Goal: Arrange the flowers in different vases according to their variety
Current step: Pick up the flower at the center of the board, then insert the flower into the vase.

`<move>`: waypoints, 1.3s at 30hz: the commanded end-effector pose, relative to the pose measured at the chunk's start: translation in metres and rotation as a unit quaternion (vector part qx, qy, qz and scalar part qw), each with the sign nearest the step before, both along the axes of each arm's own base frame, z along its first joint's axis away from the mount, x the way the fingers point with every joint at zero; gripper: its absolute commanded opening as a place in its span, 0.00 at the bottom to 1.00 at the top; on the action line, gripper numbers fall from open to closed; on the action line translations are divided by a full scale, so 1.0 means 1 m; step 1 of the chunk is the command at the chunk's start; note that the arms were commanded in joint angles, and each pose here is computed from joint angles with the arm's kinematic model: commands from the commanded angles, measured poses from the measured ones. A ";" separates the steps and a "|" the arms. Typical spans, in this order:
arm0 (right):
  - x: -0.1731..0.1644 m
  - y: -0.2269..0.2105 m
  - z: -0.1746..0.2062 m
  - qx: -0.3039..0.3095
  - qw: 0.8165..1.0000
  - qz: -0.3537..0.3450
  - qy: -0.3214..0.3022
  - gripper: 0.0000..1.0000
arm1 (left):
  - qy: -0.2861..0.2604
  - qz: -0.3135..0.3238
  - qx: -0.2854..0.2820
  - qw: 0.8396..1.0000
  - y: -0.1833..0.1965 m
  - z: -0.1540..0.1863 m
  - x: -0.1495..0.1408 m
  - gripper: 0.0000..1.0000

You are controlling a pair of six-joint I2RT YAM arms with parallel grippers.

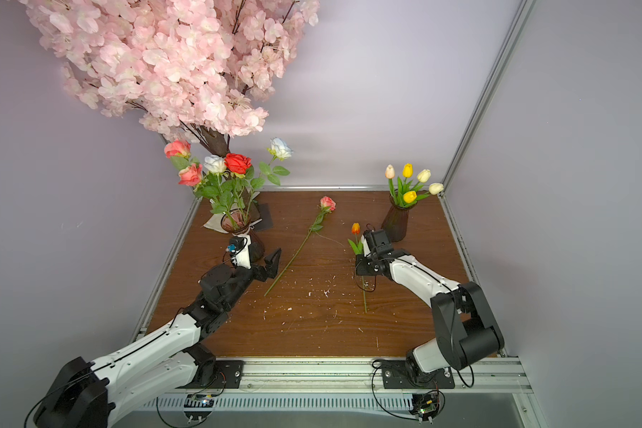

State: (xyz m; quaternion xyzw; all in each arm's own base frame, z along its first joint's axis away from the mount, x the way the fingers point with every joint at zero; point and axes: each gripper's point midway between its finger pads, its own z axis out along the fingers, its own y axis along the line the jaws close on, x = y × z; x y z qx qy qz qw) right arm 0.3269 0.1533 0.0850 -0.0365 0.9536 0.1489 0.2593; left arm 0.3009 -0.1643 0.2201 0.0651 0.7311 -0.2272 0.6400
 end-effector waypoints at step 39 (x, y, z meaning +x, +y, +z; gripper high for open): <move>0.122 -0.115 0.402 -0.106 0.772 -0.224 -0.585 0.00 | -0.018 -0.003 0.004 1.000 -0.002 0.005 -0.001 0.99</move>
